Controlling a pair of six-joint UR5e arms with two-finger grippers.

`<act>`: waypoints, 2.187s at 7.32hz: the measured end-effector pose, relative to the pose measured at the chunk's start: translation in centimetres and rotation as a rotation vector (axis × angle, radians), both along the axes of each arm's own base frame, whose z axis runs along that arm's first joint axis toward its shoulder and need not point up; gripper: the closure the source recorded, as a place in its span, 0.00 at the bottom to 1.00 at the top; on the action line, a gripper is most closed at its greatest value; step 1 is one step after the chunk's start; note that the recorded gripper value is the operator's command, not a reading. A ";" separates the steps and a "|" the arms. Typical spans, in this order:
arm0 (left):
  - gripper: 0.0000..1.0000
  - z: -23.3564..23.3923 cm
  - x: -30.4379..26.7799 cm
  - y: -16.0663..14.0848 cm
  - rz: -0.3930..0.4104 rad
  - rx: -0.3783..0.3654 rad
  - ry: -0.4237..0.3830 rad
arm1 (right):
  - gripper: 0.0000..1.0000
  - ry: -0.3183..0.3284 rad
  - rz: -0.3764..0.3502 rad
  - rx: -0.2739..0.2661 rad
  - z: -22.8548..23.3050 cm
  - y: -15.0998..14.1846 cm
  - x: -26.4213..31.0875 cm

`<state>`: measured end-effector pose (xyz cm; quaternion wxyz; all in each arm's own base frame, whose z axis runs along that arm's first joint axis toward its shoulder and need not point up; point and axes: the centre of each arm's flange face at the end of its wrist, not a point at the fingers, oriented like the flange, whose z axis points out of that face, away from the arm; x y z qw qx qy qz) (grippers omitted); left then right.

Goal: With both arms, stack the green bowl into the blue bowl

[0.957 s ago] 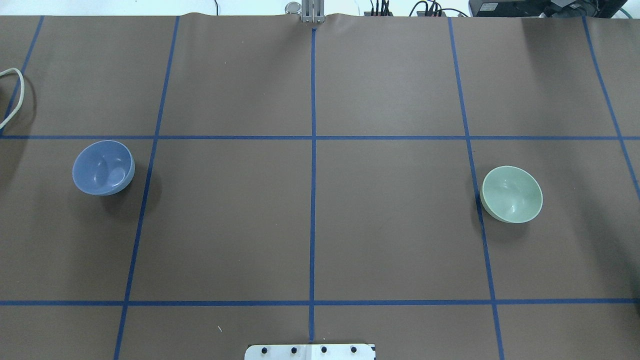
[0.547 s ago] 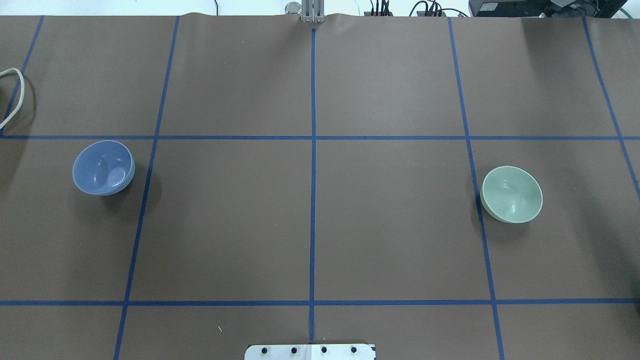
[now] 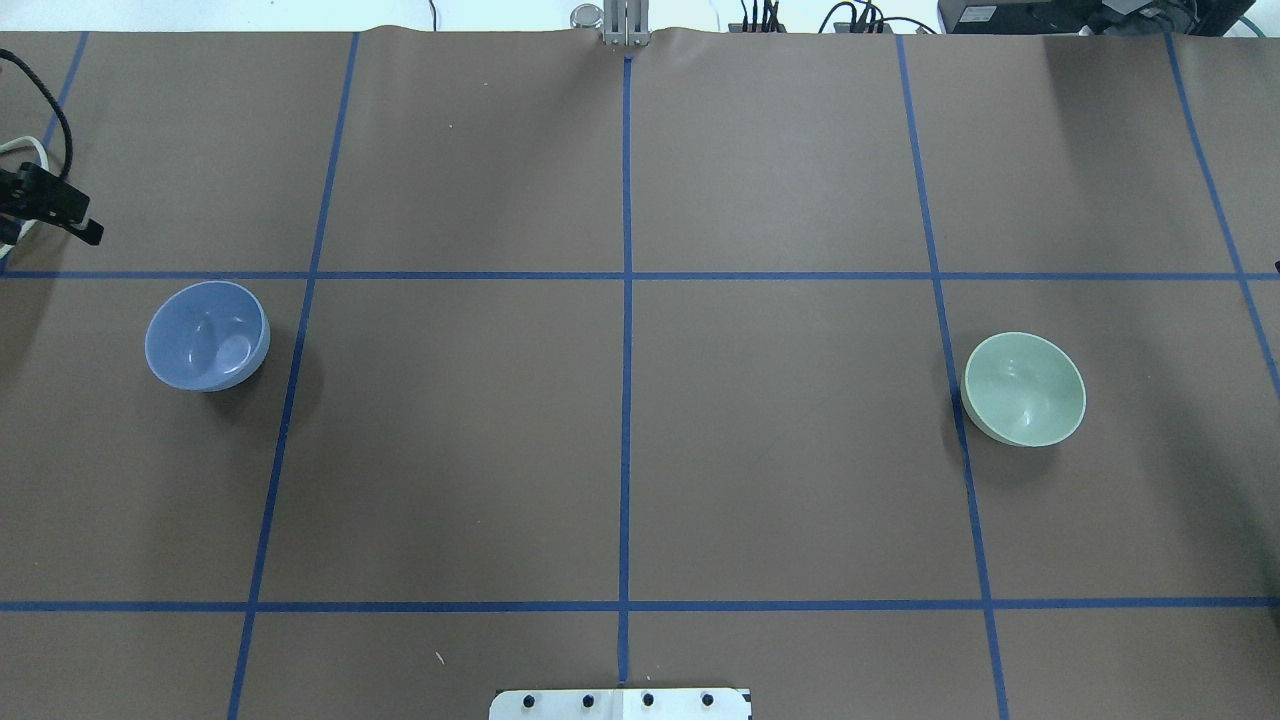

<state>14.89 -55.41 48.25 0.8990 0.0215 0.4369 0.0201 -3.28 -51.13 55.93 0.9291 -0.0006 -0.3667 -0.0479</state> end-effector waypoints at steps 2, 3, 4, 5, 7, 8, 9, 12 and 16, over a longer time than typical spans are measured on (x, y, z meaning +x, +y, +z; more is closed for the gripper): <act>0.02 0.7 2.9 0.7 0.001 -0.020 0.016 | 0.00 0.000 -0.023 0.003 -0.1 0.0 -1.2; 0.02 1.5 3.5 0.8 0.005 -0.029 0.015 | 0.00 0.000 -0.033 0.006 -0.2 0.0 -1.7; 0.02 2.4 3.9 1.1 0.012 -0.040 0.009 | 0.00 -0.001 -0.044 0.013 -0.5 -0.2 -2.3; 0.02 3.4 4.4 1.8 0.023 -0.044 0.006 | 0.00 -0.003 -0.057 0.023 -1.1 -0.5 -3.1; 0.03 4.8 6.0 3.6 0.034 -0.043 0.023 | 0.00 -0.006 -0.082 0.034 -1.7 -0.7 -4.5; 0.07 5.2 7.3 4.3 0.033 -0.046 0.032 | 0.00 -0.007 -0.087 0.036 -1.8 -0.7 -4.8; 0.13 5.9 8.2 4.6 0.031 -0.041 0.034 | 0.00 -0.007 -0.090 0.037 -1.9 -0.8 -4.9; 0.38 7.3 9.0 4.7 0.024 -0.039 0.038 | 0.00 -0.007 -0.097 0.039 -1.9 -0.8 -5.3; 0.62 6.9 9.8 5.0 0.002 -0.071 0.048 | 0.00 -0.007 -0.101 0.039 -1.9 -0.7 -5.5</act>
